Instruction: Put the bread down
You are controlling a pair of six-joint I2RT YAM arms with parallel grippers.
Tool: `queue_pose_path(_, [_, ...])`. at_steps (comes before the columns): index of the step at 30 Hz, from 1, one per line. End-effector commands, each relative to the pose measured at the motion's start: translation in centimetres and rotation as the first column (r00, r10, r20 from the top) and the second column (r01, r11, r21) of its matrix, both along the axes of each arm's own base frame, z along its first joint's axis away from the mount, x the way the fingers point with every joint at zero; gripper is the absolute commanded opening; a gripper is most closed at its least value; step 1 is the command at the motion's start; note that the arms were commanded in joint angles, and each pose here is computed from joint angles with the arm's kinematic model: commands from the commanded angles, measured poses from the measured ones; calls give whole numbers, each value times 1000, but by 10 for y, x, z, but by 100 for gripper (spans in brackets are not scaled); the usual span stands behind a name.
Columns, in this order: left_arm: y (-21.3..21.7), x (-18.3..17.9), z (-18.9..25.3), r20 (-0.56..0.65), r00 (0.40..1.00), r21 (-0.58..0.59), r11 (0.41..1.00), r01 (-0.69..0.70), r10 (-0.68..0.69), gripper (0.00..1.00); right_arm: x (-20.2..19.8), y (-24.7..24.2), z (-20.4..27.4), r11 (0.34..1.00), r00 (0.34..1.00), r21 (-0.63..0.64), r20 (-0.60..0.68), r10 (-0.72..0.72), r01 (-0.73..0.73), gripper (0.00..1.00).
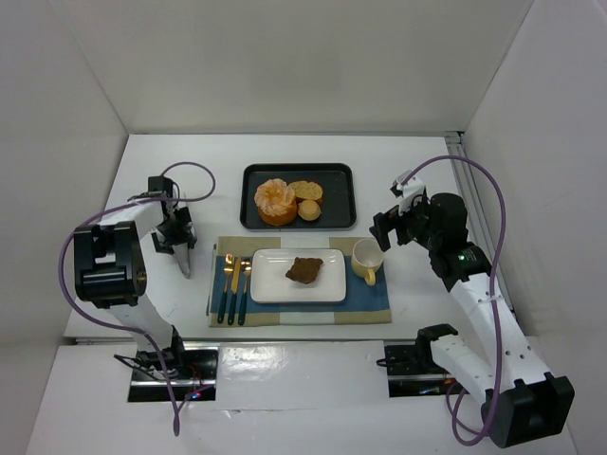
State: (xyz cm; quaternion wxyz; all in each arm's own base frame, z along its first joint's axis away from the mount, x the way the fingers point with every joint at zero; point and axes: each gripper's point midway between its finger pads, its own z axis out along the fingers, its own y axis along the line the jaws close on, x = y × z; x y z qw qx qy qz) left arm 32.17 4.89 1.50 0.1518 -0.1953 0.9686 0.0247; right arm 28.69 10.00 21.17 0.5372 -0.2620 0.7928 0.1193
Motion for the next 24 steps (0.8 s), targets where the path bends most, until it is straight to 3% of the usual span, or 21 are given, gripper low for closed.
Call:
queue_pose_path(1, [-3,-10,-9,-43,999,-25,999,28,-30,73,-3,3,11,1000,999,2,31,17,-18,100])
queue_pose_path(7, [-3,-8,-3,-29,999,-25,999,20,-21,84,-2,3,15,1000,999,4,41,17,-18,100])
queue_pose_path(10, [-7,2,18,57,998,-41,999,13,-11,98,-2,7,6,999,999,17,0,32,-32,100])
queue_pose_path(16, [-24,16,67,225,974,-94,995,42,-20,100,3,7,4,1000,999,28,-47,12,-11,100])
queue_pose_path(19, [-47,15,104,350,934,-108,988,114,-69,100,4,7,12,999,1000,51,-15,-7,8,100])
queue_pose_path(24, [-98,-3,164,545,810,-58,954,296,-218,100,9,3,20,996,998,73,-17,-55,56,100])
